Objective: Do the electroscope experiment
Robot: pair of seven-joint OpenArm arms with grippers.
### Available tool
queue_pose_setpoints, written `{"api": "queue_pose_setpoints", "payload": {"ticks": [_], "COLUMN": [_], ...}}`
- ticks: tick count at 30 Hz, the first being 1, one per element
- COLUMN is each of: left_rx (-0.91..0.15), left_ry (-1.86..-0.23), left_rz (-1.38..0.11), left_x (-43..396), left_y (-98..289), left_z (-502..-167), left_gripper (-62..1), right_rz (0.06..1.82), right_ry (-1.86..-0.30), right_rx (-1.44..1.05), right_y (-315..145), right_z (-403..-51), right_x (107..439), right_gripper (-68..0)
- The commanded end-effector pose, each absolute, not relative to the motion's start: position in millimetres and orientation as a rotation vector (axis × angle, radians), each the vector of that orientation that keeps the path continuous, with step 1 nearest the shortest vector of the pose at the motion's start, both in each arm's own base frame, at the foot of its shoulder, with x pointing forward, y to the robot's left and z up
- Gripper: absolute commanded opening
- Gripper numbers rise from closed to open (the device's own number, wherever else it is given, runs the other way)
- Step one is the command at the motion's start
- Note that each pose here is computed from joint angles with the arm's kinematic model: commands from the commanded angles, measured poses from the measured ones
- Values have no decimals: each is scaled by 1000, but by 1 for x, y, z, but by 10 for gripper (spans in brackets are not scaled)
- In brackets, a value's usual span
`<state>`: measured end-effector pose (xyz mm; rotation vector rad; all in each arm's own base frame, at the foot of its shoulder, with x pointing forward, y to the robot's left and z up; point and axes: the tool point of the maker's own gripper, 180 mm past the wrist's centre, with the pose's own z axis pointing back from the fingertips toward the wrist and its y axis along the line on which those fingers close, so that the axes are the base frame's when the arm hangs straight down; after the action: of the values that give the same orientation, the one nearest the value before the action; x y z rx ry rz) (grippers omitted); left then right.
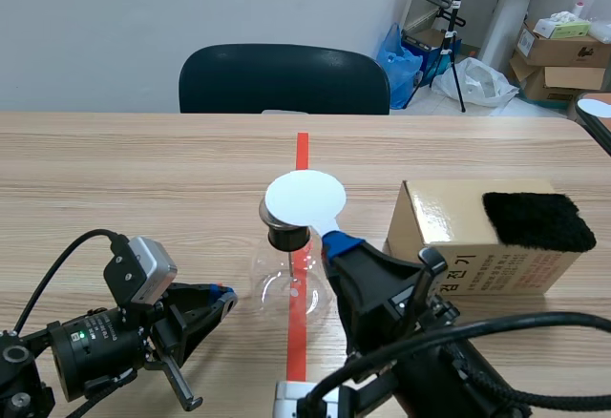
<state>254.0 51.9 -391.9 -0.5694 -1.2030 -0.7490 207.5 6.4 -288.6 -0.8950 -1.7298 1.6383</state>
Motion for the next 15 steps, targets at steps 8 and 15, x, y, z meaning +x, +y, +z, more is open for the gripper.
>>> {"api": "queue_pose_setpoints", "payload": {"ticks": [8,15], "left_rx": [-582,-582], "left_ry": [-1241,-1241], "left_rz": [-746,-746], "left_x": [257,257], "left_y": [51,51], "left_z": [-382,-382], "left_gripper": [-581,-581], "right_rz": [1496,1372], "right_ry": [-1636,-1522], "right_rx": [-1042,-1133], "right_y": [-24,-51], "right_z": [-278,-277], "right_x": [230,242], "right_gripper": [-665,-665]}}
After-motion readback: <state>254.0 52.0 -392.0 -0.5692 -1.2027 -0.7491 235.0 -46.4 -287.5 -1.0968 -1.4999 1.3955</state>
